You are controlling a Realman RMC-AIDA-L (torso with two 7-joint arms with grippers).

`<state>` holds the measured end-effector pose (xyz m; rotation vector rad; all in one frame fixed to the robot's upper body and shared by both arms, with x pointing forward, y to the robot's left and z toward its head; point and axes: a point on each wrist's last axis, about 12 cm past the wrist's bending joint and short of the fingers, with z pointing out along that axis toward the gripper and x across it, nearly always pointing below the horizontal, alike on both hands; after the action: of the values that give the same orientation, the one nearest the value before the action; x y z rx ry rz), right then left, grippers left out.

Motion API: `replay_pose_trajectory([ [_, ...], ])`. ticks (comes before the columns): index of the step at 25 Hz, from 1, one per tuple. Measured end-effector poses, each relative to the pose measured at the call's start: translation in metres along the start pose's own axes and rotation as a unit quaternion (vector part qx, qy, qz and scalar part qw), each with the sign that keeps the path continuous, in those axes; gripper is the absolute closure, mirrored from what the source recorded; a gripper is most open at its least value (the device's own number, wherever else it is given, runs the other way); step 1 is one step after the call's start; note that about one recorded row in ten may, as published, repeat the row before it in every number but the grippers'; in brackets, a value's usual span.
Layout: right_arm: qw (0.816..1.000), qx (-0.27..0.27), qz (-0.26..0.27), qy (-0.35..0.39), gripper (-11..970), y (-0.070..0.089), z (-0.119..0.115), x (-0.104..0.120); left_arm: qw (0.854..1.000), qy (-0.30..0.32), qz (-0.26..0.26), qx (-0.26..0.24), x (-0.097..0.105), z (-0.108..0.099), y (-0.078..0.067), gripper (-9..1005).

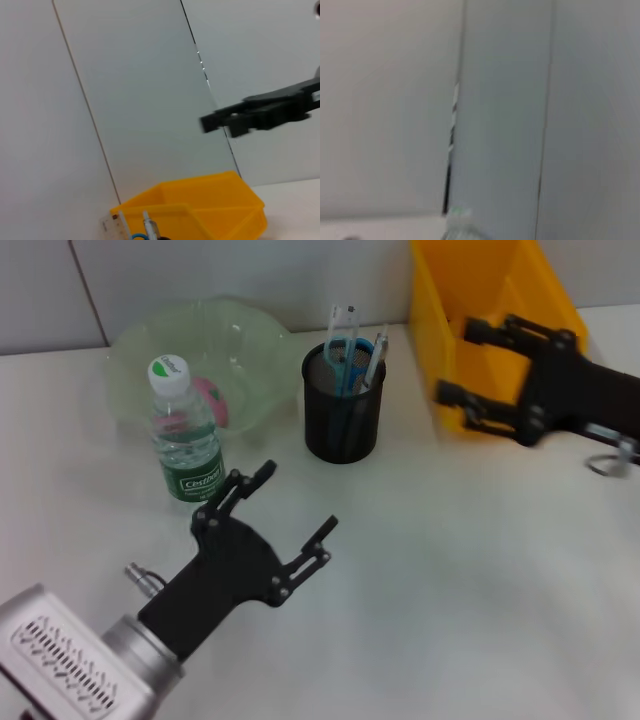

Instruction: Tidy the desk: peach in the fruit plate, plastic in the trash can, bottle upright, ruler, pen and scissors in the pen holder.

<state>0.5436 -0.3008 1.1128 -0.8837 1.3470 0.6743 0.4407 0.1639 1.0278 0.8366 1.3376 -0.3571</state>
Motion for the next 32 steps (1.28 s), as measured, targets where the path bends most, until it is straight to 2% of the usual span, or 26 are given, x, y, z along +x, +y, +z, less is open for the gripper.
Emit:
replay_pose_trajectory([
  [5,0.994,-0.071,-0.017,0.079,208,0.001,-0.030,-0.010,1.000,-0.004,0.013,0.013,0.001,-0.011,-0.003,208],
  [11,0.981,-0.114,0.003,0.157,162,0.008,-0.043,0.004,1.000,0.000,0.017,0.022,0.003,-0.017,-0.007,208],
  [14,0.980,-0.119,0.004,0.158,140,0.016,-0.045,0.011,1.000,0.001,0.016,0.023,0.004,-0.018,-0.008,208],
  [19,0.981,-0.118,0.005,0.153,134,0.020,-0.047,0.016,1.000,0.003,0.016,0.024,0.004,-0.018,-0.008,208],
  [32,0.982,-0.119,0.004,0.147,134,0.021,-0.035,0.017,1.000,0.006,0.016,0.020,0.005,-0.018,-0.005,208],
])
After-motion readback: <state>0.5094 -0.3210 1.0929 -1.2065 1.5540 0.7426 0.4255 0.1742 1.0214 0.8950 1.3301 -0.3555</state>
